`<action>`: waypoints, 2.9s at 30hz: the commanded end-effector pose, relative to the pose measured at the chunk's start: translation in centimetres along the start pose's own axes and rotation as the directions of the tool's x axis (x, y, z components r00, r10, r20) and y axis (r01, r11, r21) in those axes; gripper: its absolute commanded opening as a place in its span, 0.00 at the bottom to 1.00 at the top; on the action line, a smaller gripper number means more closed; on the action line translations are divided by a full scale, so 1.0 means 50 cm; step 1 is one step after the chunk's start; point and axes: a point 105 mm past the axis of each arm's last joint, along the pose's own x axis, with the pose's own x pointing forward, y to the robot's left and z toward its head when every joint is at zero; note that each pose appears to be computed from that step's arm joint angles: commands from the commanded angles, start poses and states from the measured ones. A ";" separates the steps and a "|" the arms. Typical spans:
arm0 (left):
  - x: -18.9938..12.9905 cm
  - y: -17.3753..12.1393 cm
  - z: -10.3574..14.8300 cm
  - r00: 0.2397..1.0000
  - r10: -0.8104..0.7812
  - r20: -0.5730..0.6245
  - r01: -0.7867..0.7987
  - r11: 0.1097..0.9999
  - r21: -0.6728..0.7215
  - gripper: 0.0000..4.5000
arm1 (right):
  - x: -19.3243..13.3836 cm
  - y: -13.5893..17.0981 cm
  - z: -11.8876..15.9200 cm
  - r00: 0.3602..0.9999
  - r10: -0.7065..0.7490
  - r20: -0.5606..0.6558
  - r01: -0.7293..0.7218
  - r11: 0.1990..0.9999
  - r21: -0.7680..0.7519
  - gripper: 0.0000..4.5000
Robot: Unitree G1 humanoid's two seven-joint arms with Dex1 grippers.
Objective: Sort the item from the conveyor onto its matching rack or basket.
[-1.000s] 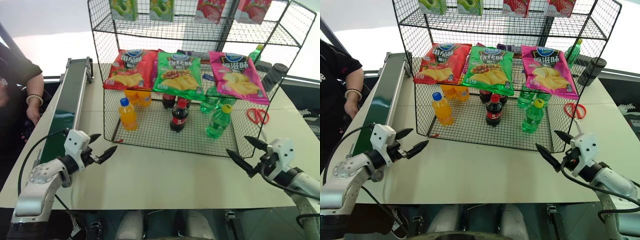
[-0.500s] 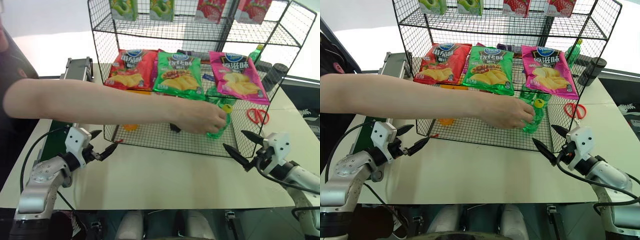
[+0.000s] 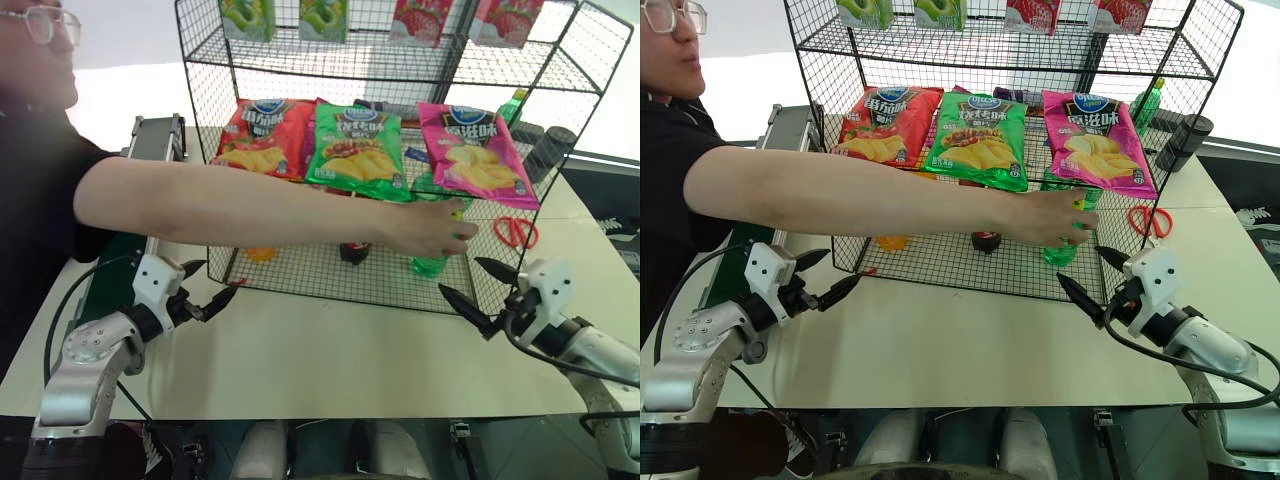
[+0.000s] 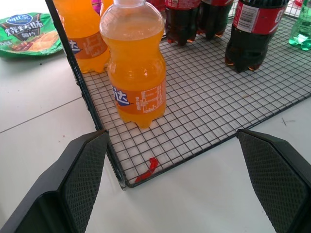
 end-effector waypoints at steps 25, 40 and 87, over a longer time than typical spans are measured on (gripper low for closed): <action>0.003 -0.004 0.019 1.000 0.006 0.022 -0.007 1.000 0.026 1.00 | -0.008 -0.009 -0.004 0.998 -0.009 0.062 0.011 1.000 -0.023 0.99; 0.025 0.003 0.027 0.998 0.017 0.053 -0.019 0.999 0.031 1.00 | 0.017 -0.011 0.022 0.995 -0.015 0.100 0.020 0.999 -0.047 0.99; -0.001 0.020 0.038 0.996 0.067 0.059 -0.069 0.997 0.035 1.00 | 0.050 0.000 0.030 0.991 0.030 0.129 -0.024 0.999 -0.042 0.99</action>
